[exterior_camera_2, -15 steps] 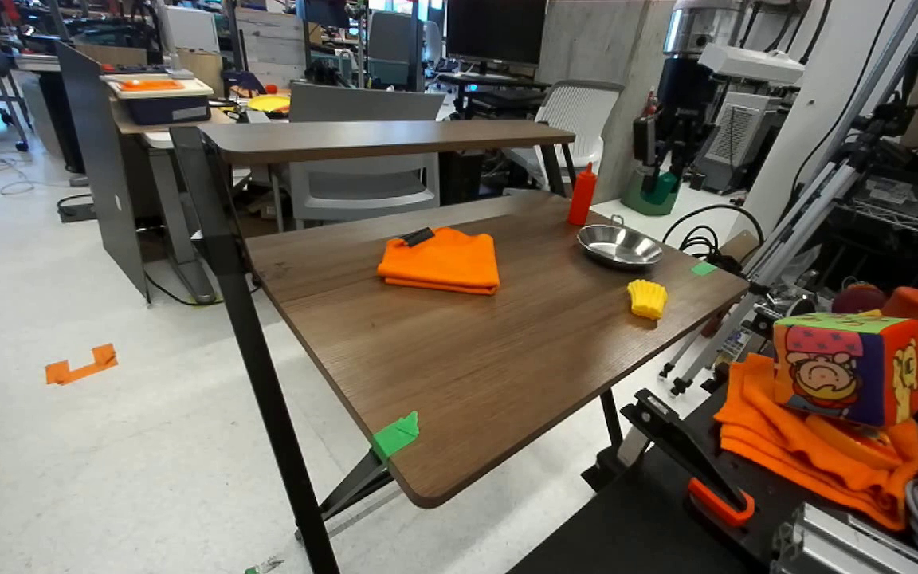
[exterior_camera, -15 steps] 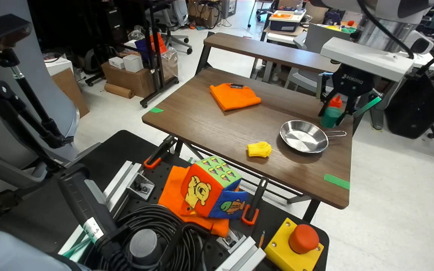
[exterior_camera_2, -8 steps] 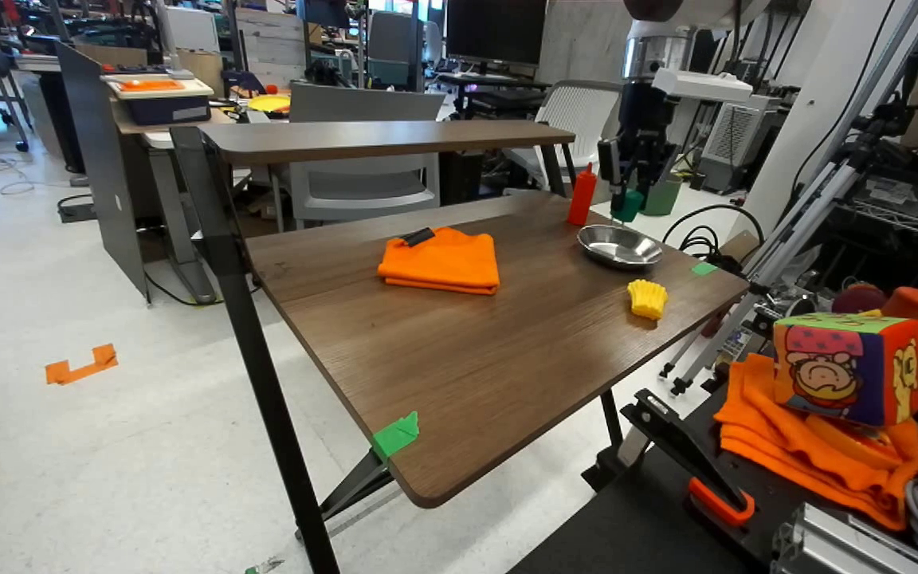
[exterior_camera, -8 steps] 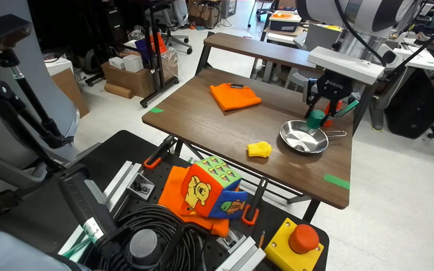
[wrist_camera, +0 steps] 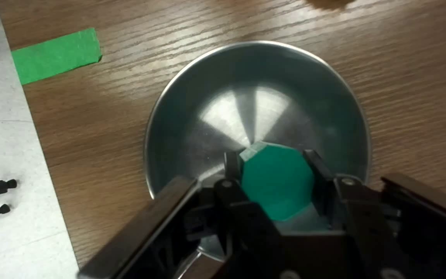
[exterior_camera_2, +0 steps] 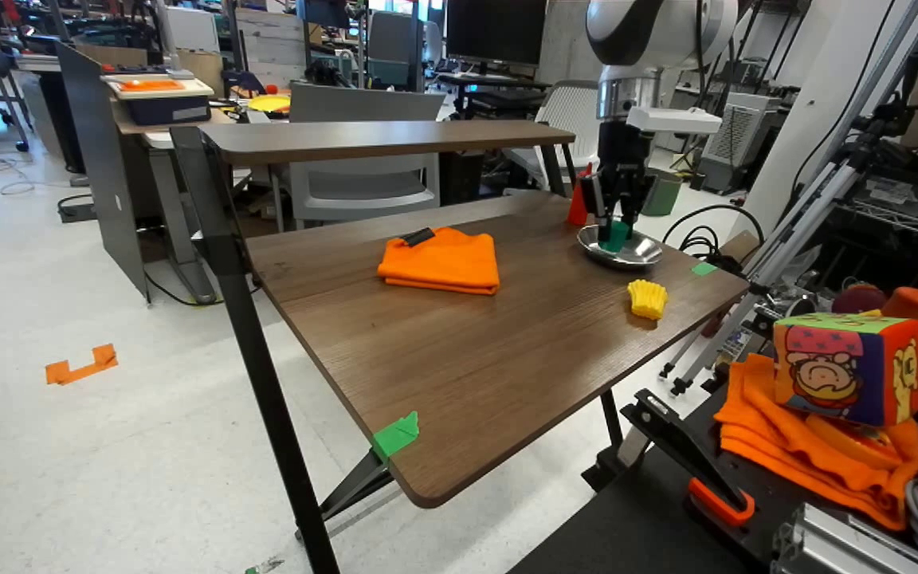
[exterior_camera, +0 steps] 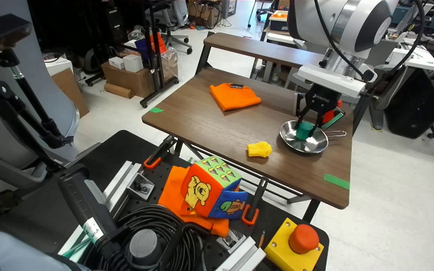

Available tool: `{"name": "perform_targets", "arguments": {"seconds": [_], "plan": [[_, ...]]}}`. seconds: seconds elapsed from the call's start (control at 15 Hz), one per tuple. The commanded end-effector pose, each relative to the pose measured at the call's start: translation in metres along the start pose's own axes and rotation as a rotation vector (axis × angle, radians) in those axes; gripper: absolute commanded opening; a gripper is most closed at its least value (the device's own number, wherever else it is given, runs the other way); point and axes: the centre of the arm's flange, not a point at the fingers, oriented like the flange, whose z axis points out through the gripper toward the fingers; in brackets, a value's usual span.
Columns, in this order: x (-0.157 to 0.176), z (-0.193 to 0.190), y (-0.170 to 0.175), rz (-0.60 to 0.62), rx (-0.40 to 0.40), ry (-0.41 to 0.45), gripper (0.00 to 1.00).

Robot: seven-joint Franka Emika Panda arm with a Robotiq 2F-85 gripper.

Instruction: Put the green block on the pan

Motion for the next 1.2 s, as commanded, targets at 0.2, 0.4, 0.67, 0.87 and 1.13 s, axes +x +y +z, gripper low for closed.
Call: {"name": "perform_targets", "arguments": {"seconds": [0.2, 0.4, 0.67, 0.87, 1.13], "plan": [[0.006, 0.001, -0.007, -0.021, -0.019, -0.043, 0.48], [-0.019, -0.012, -0.010, -0.059, -0.016, -0.033, 0.76], [-0.082, -0.041, -0.003, -0.150, -0.008, 0.078, 0.99], [-0.039, -0.044, -0.002, -0.136, -0.020, 0.088, 1.00], [-0.064, -0.053, 0.006, -0.158, -0.035, 0.110, 1.00]]}}
